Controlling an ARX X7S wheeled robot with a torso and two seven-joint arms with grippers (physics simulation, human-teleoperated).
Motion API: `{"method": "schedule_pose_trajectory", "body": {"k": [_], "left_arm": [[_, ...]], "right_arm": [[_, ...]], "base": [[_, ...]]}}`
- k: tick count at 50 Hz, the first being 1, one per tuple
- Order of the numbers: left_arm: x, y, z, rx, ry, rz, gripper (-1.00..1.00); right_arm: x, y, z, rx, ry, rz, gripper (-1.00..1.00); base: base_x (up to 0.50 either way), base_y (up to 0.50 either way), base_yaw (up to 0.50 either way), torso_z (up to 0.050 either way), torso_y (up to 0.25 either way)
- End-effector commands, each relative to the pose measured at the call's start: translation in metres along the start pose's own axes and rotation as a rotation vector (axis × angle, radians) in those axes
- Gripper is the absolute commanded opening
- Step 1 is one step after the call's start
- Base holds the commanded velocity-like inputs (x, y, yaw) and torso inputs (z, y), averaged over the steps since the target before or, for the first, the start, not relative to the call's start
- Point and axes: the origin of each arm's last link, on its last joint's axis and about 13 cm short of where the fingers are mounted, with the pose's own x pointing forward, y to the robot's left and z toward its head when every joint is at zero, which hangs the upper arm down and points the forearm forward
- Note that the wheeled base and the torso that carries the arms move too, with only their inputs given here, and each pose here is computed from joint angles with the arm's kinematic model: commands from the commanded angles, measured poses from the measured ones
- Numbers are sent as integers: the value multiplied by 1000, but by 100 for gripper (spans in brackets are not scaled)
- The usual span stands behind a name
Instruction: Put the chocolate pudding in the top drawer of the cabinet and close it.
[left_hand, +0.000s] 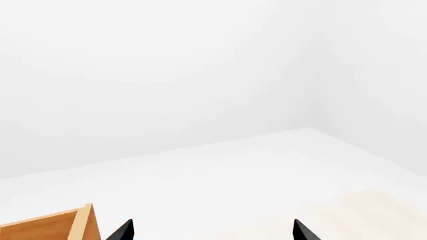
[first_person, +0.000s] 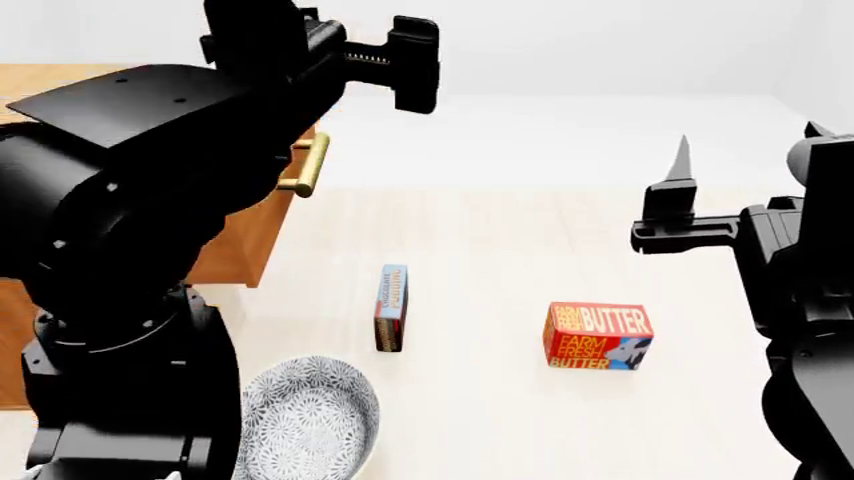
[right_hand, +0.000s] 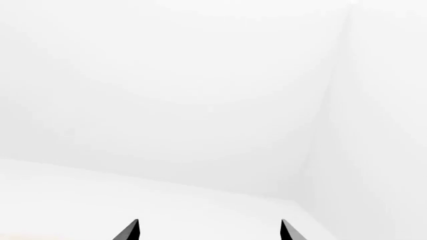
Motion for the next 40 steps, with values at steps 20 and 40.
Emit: {"method": "schedule_pose_trajectory", "body": {"k": [20, 40], "left_arm": [[14, -42, -96, -3, 255, -165, 100], [45, -41, -143, 10, 401, -77, 100]], "right_arm": [[-2, -3, -1, 9, 0, -7, 100], [-2, -4, -5, 15, 9, -11, 100]], "base": [[0, 0, 0, 0, 0], [0, 0, 0, 0, 0]]}}
